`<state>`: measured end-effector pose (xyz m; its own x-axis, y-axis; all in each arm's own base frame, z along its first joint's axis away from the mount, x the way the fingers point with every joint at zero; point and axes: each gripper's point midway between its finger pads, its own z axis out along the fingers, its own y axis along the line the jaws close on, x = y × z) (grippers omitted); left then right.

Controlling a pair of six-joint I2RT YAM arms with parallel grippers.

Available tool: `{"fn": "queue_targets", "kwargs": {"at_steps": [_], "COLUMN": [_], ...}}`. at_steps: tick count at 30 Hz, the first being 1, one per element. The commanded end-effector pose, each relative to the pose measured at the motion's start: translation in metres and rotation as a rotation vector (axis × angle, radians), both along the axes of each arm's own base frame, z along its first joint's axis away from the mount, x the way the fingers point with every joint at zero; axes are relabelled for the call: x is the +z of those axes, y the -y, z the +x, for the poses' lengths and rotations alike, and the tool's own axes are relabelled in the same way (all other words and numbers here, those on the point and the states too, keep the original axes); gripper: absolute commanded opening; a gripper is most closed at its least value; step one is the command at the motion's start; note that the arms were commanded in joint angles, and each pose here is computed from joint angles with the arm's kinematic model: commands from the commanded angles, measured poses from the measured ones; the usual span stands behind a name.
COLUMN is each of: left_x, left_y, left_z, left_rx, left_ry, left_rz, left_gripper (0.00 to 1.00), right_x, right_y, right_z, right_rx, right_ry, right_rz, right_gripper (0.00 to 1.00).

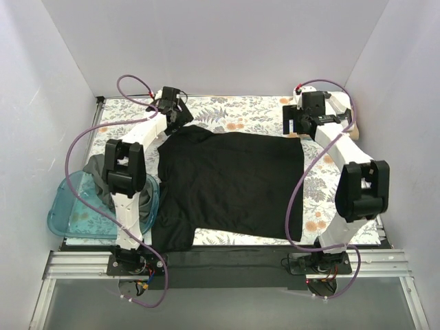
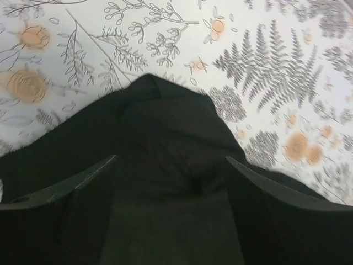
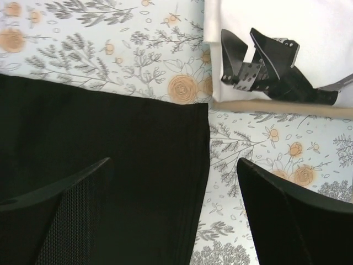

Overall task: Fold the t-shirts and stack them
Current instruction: Flatten the tshirt out

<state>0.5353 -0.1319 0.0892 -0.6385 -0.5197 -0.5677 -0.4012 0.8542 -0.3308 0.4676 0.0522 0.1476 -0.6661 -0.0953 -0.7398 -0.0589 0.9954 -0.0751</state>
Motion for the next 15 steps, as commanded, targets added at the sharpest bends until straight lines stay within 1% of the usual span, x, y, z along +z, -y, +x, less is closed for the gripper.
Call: {"fn": "queue_targets", "kwargs": {"at_steps": [1, 3, 4, 5, 6, 7, 9, 10, 12, 15], "left_x": [0.066, 0.072, 0.058, 0.055, 0.063, 0.046, 0.056, 0.045, 0.051, 0.034], "left_y": [0.005, 0.008, 0.008, 0.01, 0.012, 0.018, 0.025, 0.032, 0.039, 0.042], "left_z": [-0.015, -0.026, -0.038, -0.044, -0.051, -0.067, -0.081, -0.096, -0.11, -0.134], "left_rx": [-0.012, -0.025, -0.028, -0.03, -0.038, -0.057, -0.076, -0.096, -0.122, -0.136], "left_ry": [0.13, 0.135, 0.096, 0.086, 0.098, 0.053, 0.079, 0.057, 0.08, 0.041], "left_rz": [-0.051, -0.078, -0.084, -0.096, -0.116, -0.135, -0.145, -0.135, -0.137, -0.141], "left_gripper": [0.73, 0.74, 0.74, 0.74, 0.74, 0.74, 0.74, 0.74, 0.74, 0.75], "right_x": [0.033, 0.013, 0.017, -0.005, -0.011, -0.005, -0.025, -0.025, -0.038, -0.054], "right_y": [-0.014, -0.023, -0.03, -0.032, -0.039, -0.048, -0.054, -0.061, -0.07, -0.071], "right_z": [-0.022, -0.045, -0.055, -0.073, -0.082, -0.091, -0.113, -0.12, -0.137, -0.144], "right_rx": [0.026, 0.055, 0.071, 0.078, 0.096, 0.118, 0.135, 0.144, 0.181, 0.17], "right_ry": [0.082, 0.037, 0.047, -0.001, -0.014, 0.006, -0.032, -0.026, -0.061, -0.096], "right_rz": [0.104, 0.144, 0.167, 0.177, 0.195, 0.213, 0.216, 0.235, 0.267, 0.268], "right_gripper": [0.98, 0.98, 0.98, 0.98, 0.98, 0.98, 0.98, 0.98, 0.98, 0.98]}}
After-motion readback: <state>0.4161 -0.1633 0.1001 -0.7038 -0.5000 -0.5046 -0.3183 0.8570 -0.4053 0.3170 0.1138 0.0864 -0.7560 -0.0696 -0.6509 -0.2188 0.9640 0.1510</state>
